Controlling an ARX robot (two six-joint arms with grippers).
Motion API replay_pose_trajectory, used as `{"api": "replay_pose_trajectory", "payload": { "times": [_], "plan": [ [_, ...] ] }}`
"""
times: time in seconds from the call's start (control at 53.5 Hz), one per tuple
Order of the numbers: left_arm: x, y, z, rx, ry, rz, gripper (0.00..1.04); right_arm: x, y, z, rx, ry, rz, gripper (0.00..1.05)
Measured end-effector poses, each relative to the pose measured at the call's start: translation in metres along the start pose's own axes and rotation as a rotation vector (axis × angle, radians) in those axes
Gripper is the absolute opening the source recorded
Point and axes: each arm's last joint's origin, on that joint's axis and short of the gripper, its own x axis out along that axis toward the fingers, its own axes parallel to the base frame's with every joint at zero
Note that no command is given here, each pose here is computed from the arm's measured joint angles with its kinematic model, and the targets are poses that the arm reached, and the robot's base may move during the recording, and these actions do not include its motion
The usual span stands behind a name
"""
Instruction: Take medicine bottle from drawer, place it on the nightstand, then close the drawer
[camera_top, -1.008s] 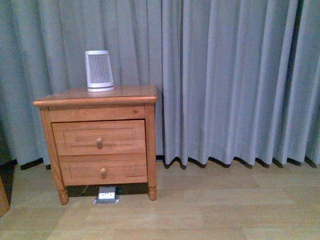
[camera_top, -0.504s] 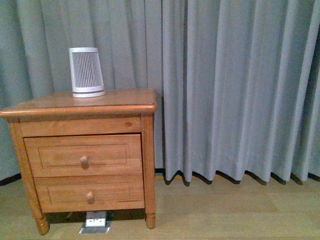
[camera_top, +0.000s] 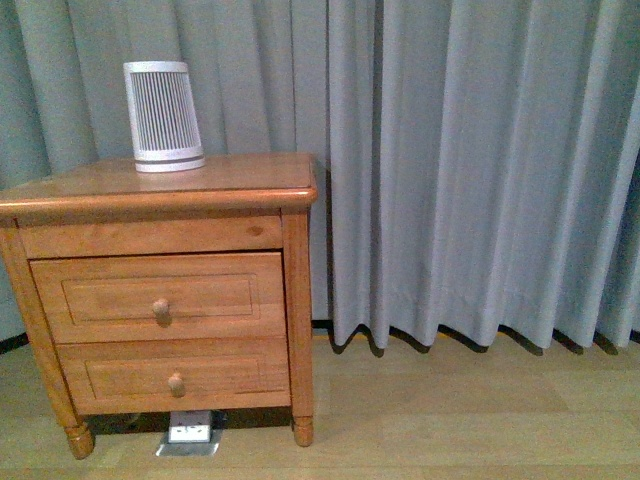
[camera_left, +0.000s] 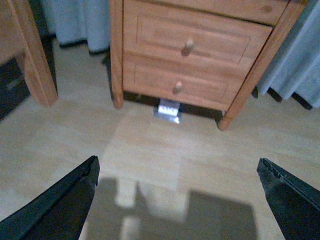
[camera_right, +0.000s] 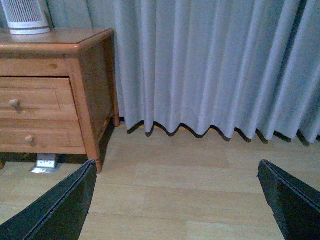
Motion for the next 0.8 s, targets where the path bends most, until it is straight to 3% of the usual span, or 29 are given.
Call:
{"api": "replay_pose_trajectory", "payload": {
  "times": [0.243, 0.373, 0.616, 0.803],
  "plan": [
    [0.083, -0.025, 0.061, 0.03, -0.136, -0.031, 0.98, 0.0, 0.0, 0.0, 0.0, 0.0, 0.0, 0.98],
    [0.138, -0.04, 0.075, 0.046, -0.153, -0.038, 0.98, 0.0, 0.0, 0.0, 0.0, 0.0, 0.0, 0.98],
    [0.234, -0.063, 0.074, 0.089, -0.209, -0.068, 0.98, 0.0, 0.0, 0.0, 0.0, 0.0, 0.0, 0.98],
    [0.297, -0.065, 0.046, 0.159, -0.218, -0.094, 0.98, 0.0, 0.0, 0.0, 0.0, 0.0, 0.0, 0.98]
  ]
}}
